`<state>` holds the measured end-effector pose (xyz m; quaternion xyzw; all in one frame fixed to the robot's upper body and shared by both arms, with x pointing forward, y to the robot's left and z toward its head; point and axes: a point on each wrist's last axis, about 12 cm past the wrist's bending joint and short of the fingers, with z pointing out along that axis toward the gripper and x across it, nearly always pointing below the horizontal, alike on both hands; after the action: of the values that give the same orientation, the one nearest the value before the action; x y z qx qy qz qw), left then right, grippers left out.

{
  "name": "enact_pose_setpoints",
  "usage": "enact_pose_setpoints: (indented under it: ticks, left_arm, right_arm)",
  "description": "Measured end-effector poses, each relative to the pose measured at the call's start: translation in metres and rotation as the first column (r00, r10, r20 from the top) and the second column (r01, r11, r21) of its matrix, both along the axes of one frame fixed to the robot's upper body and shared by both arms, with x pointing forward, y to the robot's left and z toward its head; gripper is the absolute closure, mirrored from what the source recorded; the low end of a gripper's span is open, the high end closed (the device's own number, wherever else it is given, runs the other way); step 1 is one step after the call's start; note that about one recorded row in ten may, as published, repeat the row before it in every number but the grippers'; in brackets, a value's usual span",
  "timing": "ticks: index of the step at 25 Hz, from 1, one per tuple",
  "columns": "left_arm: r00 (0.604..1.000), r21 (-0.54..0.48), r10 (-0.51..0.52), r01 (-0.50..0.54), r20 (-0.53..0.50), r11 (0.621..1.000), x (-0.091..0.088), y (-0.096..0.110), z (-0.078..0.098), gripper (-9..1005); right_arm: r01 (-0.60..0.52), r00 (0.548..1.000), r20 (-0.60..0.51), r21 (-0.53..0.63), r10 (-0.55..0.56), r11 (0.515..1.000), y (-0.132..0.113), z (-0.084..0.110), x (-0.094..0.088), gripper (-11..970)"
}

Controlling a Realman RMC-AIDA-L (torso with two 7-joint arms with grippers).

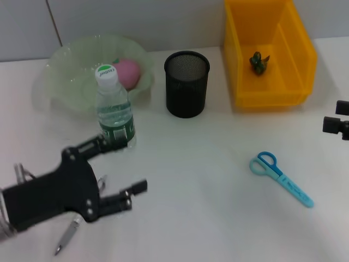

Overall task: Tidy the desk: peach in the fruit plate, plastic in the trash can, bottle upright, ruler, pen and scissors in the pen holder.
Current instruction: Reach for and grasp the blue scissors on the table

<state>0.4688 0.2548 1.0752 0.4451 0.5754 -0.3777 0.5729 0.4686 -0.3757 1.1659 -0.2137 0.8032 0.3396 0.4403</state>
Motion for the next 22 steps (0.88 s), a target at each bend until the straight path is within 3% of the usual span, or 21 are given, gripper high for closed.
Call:
enact_pose_setpoints:
  ticks: [4, 10, 11, 17, 22]
  left_arm:
    - [0.999, 0.03, -0.011, 0.012, -0.051, 0.999, -0.001, -0.005, -0.019, 189]
    - [0.996, 0.069, -0.01, 0.016, -0.09, 0.997, 0.001, -0.008, -0.029, 189]
    - [0.994, 0.117, 0.027, -0.014, -0.109, 0.993, 0.005, -0.011, -0.038, 189]
    - [0.992, 0.132, 0.02, -0.004, -0.121, 0.991, 0.007, -0.015, -0.043, 189]
    - [0.991, 0.134, 0.016, 0.002, -0.13, 0.991, 0.008, -0.017, -0.044, 189]
  right_arm:
    - [0.031, 0.982, -0.178, -0.213, -0.07, 0.977, 0.019, 0.031, 0.015, 120]
    - [0.035, 0.917, -0.322, -0.518, -0.233, 0.855, 0.063, 0.054, 0.037, 120]
    - [0.023, 0.911, -0.335, -0.543, -0.242, 0.839, 0.069, 0.055, 0.04, 121]
    - [-0.097, 0.881, -0.413, -0.635, -0.23, 0.767, 0.102, 0.044, 0.054, 121]
    - [-0.153, 0.858, -0.464, -0.642, -0.222, 0.751, 0.118, 0.022, 0.07, 121]
